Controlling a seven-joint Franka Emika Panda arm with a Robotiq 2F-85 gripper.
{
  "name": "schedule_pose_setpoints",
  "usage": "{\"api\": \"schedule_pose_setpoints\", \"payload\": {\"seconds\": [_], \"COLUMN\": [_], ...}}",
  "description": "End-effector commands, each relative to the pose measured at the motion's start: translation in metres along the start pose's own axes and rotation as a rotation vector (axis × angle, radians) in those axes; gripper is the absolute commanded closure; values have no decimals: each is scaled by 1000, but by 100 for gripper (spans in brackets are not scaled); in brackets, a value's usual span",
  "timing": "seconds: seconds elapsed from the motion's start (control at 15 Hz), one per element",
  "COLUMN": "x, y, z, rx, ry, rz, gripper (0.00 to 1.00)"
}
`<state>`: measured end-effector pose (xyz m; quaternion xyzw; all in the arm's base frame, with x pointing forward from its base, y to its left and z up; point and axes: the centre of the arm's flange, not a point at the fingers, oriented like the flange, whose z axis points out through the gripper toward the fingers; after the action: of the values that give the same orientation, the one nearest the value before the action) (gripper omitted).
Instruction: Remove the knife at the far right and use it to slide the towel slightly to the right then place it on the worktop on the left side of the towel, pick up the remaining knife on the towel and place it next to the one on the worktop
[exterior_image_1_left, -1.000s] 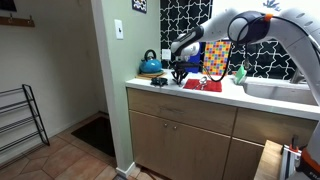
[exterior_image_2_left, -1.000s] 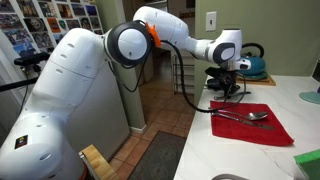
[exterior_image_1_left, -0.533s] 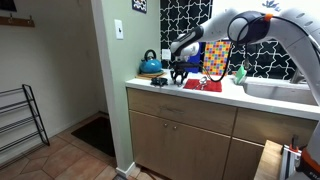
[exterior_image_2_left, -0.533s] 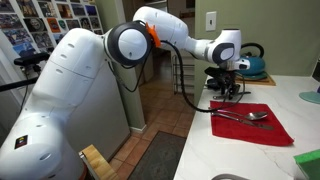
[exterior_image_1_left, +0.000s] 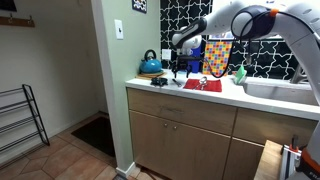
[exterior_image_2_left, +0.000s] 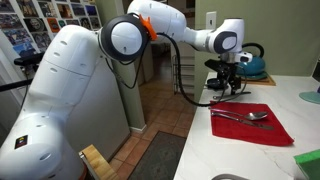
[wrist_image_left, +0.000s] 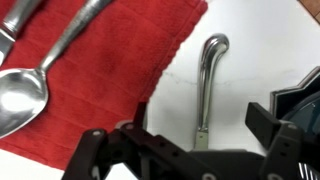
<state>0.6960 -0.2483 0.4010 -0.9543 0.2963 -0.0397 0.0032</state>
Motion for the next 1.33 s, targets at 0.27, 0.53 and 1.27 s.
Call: {"api": "schedule_pose_setpoints", "payload": {"seconds": [0.27, 0.53, 1.27], "x": [-47, -77, -87], "y": [79, 115, 147], "z": [-78, -82, -42], "rx": [-23, -15, -12], "ry": [-95, -162, -108], "rz": [242, 369, 623], "gripper": [0, 0, 0]}}
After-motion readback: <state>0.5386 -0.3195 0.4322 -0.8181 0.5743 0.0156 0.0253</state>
